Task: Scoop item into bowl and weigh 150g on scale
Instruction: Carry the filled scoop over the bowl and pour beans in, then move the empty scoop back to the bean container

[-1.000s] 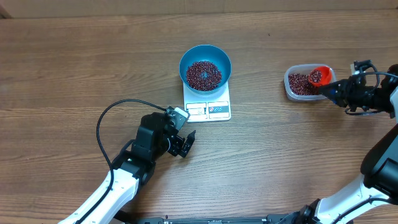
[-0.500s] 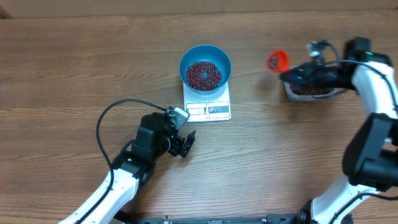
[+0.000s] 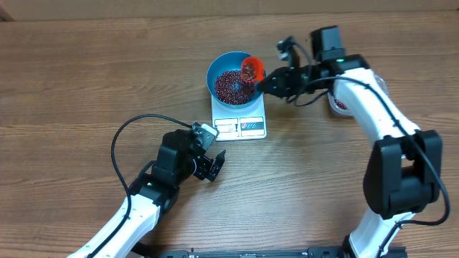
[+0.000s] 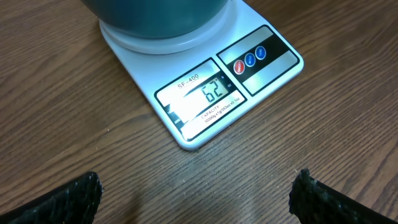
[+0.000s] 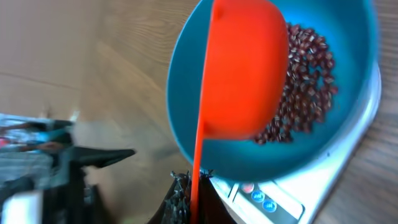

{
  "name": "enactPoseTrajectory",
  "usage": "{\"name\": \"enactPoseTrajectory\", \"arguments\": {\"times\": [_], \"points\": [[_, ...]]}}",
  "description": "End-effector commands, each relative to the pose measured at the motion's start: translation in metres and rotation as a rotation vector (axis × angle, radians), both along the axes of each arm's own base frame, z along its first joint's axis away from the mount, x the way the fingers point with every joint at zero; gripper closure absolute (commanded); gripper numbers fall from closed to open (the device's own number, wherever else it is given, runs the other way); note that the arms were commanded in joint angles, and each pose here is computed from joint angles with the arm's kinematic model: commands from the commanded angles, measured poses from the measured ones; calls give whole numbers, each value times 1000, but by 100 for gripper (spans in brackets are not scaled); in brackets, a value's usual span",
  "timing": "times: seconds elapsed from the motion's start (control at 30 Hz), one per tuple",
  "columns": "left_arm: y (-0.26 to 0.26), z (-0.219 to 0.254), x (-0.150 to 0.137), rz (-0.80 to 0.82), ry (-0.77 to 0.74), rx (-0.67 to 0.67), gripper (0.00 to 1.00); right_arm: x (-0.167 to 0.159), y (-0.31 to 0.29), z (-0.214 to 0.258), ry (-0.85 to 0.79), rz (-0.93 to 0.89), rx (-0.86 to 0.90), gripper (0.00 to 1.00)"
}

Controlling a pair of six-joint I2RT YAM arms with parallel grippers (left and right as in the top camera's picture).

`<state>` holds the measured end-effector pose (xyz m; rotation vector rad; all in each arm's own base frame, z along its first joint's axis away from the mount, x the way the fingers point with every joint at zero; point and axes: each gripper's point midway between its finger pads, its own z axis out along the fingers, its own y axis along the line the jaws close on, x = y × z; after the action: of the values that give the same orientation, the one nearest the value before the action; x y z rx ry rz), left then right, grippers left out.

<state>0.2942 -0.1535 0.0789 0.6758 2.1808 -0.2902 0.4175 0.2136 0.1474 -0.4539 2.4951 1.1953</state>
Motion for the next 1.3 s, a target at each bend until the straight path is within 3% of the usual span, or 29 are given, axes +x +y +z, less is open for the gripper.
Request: {"name": "enactPoseTrajectory", "arguments": {"times": [0.0,0.6,0.87,1.1,1.27], "points": [[-1,-2,-1,6,12,-9,0,12,5,10,-88,-70,-132,96],[-1,-2,-1,6,12,-9,0,23,13,34,-459,-121,-805,96],[-1,-2,-1,6,12,-9,0,16,18,44,-586,-128,-1007,96],[-1,-2,-1,6,12,-9,1,15,20,46,-600,-125,-1014,96],[-1,-2,-1,6,12,-9,1,10,26,55,-558,-80,-859,96]]}}
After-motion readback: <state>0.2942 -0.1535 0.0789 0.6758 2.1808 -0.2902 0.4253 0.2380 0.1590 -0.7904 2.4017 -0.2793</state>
